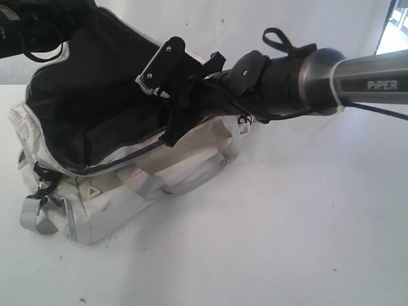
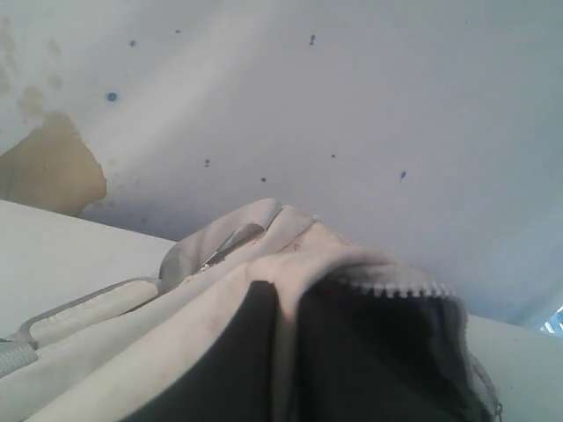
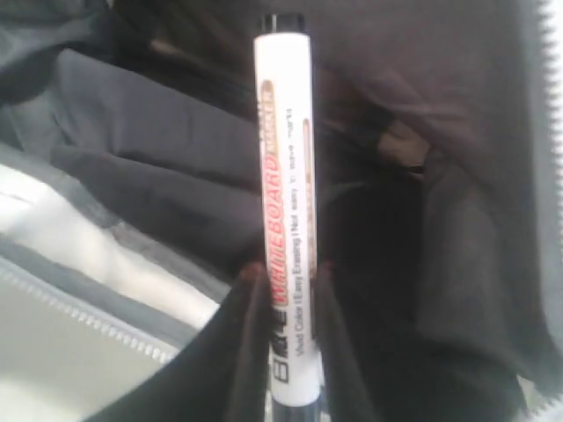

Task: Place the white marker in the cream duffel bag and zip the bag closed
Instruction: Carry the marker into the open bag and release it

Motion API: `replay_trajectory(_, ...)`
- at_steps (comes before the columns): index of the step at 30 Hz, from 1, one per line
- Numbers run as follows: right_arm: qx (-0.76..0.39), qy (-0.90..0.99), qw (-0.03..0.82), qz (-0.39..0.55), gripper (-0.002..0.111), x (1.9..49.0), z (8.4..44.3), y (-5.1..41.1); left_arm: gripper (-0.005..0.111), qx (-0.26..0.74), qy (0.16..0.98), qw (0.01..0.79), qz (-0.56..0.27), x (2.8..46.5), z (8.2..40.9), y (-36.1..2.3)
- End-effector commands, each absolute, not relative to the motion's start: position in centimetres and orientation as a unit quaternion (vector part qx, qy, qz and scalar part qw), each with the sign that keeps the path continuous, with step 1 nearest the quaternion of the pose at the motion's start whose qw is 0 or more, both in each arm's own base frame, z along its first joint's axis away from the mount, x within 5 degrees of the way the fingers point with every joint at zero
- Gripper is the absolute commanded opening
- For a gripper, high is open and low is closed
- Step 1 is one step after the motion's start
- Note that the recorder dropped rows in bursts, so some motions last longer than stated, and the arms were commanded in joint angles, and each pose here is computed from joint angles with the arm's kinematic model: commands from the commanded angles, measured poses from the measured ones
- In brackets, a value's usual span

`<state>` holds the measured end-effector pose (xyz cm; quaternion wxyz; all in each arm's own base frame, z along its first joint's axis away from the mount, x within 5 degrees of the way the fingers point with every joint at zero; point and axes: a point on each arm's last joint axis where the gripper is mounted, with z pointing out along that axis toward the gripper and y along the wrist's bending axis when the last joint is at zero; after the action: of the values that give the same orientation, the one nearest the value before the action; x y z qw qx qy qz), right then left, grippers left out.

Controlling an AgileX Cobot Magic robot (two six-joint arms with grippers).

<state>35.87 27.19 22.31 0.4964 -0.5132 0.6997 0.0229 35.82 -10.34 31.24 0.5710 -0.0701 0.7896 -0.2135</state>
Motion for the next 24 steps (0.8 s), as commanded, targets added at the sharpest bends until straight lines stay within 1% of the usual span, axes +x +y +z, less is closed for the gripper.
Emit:
replay_trajectory(1,-0.519,0.682,0.515,0.0,0.0,36.6,21.6,28.9,0.0,-0.077,0.771,0.593,-0.221,35.9,32.2,-10.1)
replay_trajectory(5,-0.547,0.656,0.519,-0.022,0.0,38.1,20.6,30.3,0.0,-0.077,0.768,0.595,-0.222,35.9,32.2,-10.1)
replay_trajectory(9,-0.618,0.591,0.512,-0.08,0.0,39.6,18.7,31.6,0.0,-0.077,0.769,0.595,-0.222,35.9,32.2,-10.1)
replay_trajectory(12,-0.632,0.581,0.505,-0.09,0.001,40.3,17.2,32.1,0.0,-0.077,0.773,0.59,-0.22,35.9,32.1,-10.1)
replay_trajectory(13,-0.634,0.582,0.501,-0.09,0.006,40.4,16.6,32.2,0.0,-0.077,0.775,0.588,-0.22,35.9,32.0,-10.1)
replay_trajectory(15,-0.63,0.586,0.502,-0.09,0.022,40.6,16.4,32.3,0.0,-0.076,0.778,0.584,-0.219,35.9,32.0,-10.1)
replay_trajectory(16,-0.618,0.596,0.506,-0.087,0.035,40.6,16.5,32.2,0.0,-0.076,0.779,0.583,-0.219,35.9,31.9,-10.1)
replay_trajectory(17,-0.606,0.603,0.511,-0.087,0.044,40.8,16.6,32.2,0.0,-0.076,0.779,0.583,-0.219,35.9,31.9,-10.1)
replay_trajectory(18,-0.558,0.628,0.534,-0.092,0.072,41.2,17.0,31.8,0.0,-0.076,0.779,0.583,-0.219,35.9,31.9,-10.1)
replay_trajectory(19,-0.53,0.644,0.546,-0.087,0.085,41.4,17.3,31.7,0.0,-0.076,0.779,0.583,-0.219,35.9,31.9,-10.1)
replay_trajectory(20,-0.51,0.655,0.553,-0.075,0.088,41.4,17.9,31.6,0.0,-0.076,0.779,0.582,-0.219,35.8,31.9,-10.1)
replay_trajectory(21,-0.494,0.665,0.558,-0.058,0.088,41.2,18.3,31.8,0.0,-0.076,0.779,0.582,-0.219,35.8,31.9,-10.1)
replay_trajectory(23,-0.437,0.699,0.566,0.008,0.088,40.2,19.8,32.6,0.0,-0.076,0.779,0.582,-0.218,35.8,31.9,-10.2)
replay_trajectory(24,-0.425,0.712,0.557,0.042,0.088,39.6,20.3,33.0,0.0,-0.074,0.778,0.584,-0.217,35.9,32.0,-10.1)
